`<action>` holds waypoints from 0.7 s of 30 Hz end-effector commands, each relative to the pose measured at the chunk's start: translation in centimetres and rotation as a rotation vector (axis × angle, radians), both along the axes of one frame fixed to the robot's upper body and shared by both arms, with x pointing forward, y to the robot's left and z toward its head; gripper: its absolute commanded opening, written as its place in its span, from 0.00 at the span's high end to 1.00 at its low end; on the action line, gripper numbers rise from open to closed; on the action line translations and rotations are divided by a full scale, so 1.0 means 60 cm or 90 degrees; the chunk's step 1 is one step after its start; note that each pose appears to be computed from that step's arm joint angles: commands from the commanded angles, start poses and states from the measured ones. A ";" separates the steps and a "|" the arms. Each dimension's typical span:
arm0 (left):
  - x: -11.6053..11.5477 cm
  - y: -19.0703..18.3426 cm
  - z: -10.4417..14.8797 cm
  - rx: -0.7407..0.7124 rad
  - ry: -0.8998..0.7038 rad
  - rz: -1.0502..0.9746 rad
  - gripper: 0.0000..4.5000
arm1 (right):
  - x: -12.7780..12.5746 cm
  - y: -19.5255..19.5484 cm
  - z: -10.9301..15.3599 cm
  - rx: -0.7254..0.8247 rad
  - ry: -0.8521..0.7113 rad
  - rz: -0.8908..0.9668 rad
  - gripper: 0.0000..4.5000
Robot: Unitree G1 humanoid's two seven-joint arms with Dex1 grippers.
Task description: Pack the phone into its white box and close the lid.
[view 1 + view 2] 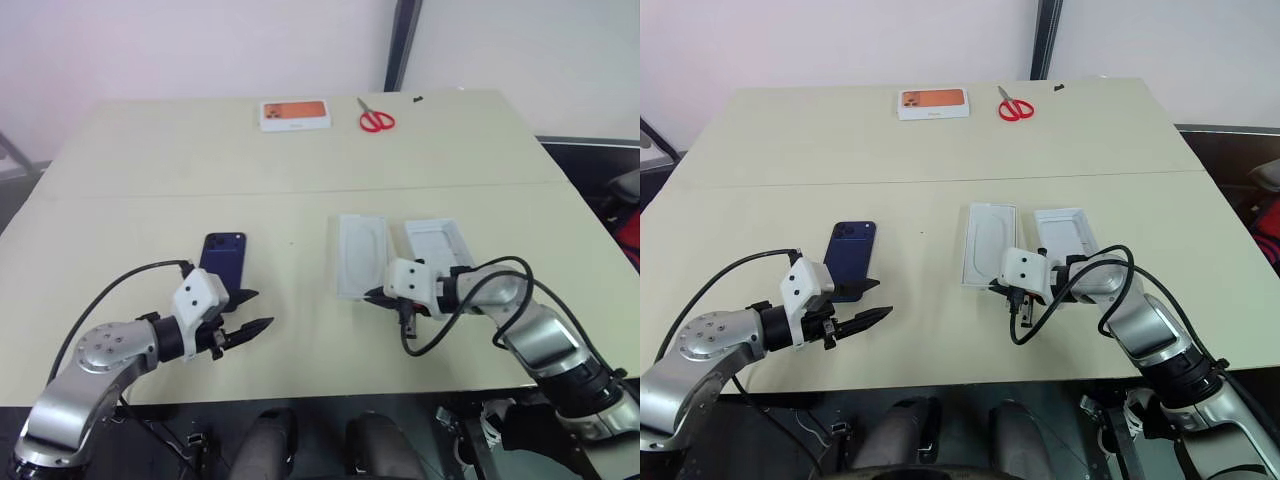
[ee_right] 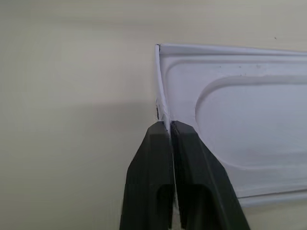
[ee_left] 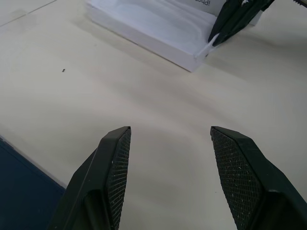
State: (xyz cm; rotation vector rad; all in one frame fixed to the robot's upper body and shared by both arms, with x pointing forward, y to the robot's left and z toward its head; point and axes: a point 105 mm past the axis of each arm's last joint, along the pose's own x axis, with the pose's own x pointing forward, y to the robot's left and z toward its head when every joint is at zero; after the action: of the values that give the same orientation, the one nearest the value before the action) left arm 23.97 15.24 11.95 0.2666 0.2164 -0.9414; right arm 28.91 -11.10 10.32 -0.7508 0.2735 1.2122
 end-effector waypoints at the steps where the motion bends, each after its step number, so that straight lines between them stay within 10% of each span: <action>1: 0.000 0.012 0.017 0.005 -0.030 0.018 0.38 | -0.024 0.036 0.009 0.018 -0.003 0.068 0.99; 14: -0.004 0.041 0.016 0.011 -0.028 0.068 0.38 | -0.037 0.083 0.012 0.045 0.013 0.111 0.99; 21: 0.005 0.068 0.025 -0.012 -0.027 0.137 0.38 | -0.013 0.096 0.087 0.171 -0.002 0.081 0.21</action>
State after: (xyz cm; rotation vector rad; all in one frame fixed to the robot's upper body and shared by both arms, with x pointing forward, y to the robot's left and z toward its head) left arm 24.00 18.70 12.14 0.2472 0.2329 -0.7671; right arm 27.61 -5.73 12.45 -0.5877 0.1631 1.3644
